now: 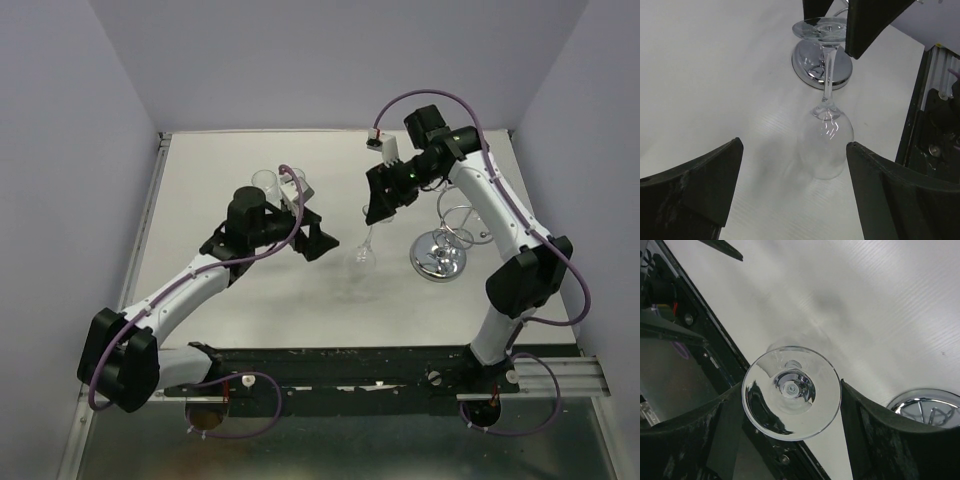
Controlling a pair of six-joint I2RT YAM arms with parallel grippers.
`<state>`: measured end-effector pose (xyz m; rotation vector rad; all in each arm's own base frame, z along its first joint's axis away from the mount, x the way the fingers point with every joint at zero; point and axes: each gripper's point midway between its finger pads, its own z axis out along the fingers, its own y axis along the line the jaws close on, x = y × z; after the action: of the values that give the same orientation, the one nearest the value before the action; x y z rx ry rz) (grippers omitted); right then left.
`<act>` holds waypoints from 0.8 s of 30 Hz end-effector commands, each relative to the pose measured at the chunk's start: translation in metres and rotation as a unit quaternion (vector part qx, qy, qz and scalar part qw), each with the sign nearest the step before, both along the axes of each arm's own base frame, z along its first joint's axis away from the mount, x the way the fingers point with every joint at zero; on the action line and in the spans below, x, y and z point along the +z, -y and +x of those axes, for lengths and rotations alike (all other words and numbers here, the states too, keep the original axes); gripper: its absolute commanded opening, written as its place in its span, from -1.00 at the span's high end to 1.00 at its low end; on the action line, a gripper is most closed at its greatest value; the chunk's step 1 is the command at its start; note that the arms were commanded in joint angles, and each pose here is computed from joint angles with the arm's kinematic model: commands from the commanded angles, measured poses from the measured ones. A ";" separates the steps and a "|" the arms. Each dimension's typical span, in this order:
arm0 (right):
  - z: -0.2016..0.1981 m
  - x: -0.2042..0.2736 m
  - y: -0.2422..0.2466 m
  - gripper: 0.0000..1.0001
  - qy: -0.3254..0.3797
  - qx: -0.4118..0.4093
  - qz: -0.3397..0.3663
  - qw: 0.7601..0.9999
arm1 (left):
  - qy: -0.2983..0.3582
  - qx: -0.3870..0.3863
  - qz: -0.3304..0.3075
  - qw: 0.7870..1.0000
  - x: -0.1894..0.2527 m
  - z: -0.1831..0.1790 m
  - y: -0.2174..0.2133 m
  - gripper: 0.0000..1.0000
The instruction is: Take the wine glass off the wine glass rack
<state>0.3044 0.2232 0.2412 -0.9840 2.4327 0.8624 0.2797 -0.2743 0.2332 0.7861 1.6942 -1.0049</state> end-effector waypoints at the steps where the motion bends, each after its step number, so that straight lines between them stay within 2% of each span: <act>1: -0.001 0.006 -0.027 0.32 -0.040 0.005 0.053 0.998 | 0.038 -0.037 0.045 0.998 -0.023 -0.021 -0.002 -0.96; 5: 0.004 -0.007 -0.034 0.34 -0.071 -0.001 0.058 0.996 | 0.045 -0.029 0.090 0.994 -0.048 -0.031 -0.013 -0.97; 9: 0.009 -0.020 -0.040 0.35 -0.101 -0.006 0.062 0.993 | -0.036 0.004 0.125 0.992 -0.081 -0.044 -0.016 -0.98; 13: 0.013 -0.035 -0.045 0.36 -0.129 -0.012 0.060 0.990 | -0.073 0.038 0.109 0.991 -0.093 -0.047 -0.017 -0.97; 17: 0.017 -0.049 -0.047 0.37 -0.148 -0.016 0.056 0.987 | -0.091 0.052 0.135 0.985 -0.107 -0.050 -0.025 -0.97; 24: 0.025 -0.068 -0.055 0.38 -0.179 -0.022 0.056 0.982 | -0.091 0.032 0.145 0.985 -0.112 -0.062 -0.029 -0.97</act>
<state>0.3229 0.2638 0.1672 -0.8053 2.6814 1.1481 0.2232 -0.2490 0.1202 0.8300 2.0381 -0.8241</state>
